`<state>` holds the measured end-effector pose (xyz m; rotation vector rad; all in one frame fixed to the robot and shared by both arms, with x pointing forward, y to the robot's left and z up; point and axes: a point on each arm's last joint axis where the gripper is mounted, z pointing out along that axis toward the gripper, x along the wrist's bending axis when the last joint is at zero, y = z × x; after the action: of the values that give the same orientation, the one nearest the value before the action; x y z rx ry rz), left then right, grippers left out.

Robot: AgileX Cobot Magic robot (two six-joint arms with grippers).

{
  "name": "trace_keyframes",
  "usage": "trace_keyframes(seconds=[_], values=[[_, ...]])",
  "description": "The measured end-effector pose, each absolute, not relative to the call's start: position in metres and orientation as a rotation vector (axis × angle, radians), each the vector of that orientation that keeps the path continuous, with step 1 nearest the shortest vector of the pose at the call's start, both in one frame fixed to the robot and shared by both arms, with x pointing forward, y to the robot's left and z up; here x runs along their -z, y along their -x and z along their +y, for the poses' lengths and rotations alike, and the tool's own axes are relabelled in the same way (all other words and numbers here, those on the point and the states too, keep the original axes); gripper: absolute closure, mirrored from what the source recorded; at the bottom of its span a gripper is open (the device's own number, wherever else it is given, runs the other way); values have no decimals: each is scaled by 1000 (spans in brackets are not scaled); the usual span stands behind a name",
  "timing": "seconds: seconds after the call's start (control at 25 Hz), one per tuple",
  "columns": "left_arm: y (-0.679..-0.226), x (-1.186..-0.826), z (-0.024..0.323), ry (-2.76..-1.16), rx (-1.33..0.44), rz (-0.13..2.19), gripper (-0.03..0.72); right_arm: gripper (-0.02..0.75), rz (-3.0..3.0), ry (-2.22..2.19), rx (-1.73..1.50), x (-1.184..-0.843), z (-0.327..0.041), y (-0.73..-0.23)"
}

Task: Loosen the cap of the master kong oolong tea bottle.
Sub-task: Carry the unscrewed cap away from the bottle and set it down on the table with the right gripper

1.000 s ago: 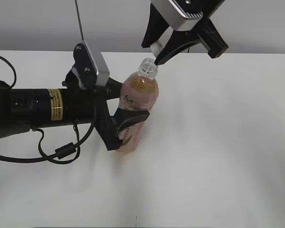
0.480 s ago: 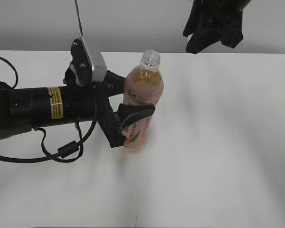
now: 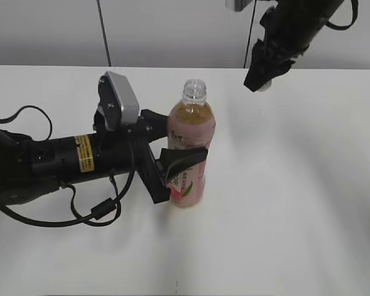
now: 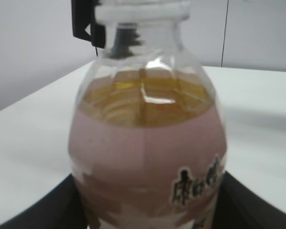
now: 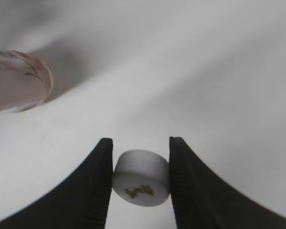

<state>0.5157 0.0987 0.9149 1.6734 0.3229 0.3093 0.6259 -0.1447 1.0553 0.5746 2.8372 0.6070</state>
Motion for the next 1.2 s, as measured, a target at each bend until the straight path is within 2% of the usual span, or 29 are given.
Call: trace_keyframes(seconds=[0.16, 0.36, 0.52, 0.96, 1.04, 1.2], values=[[-517, -899, 99, -1707, -289, 361, 278, 465, 2906, -864, -475, -1016, -146, -635], [-518, -898, 99, -1701, -305, 354, 278, 465, 3018, -1127, -165, -946, -151, -643], [-518, -898, 99, -1699, -305, 356, 278, 465, 3016, -1286, -53, -910, -151, -646], [-511, -894, 104, -1683, -301, 389, 278, 456, 2930, -1461, 19, -875, -152, -652], [-511, -894, 104, -1683, -300, 392, 278, 412, 2920, -1467, 12, -875, -152, -652], [-510, -893, 105, -1680, -299, 395, 278, 272, 2909, -1483, 0, -875, -152, -653]])
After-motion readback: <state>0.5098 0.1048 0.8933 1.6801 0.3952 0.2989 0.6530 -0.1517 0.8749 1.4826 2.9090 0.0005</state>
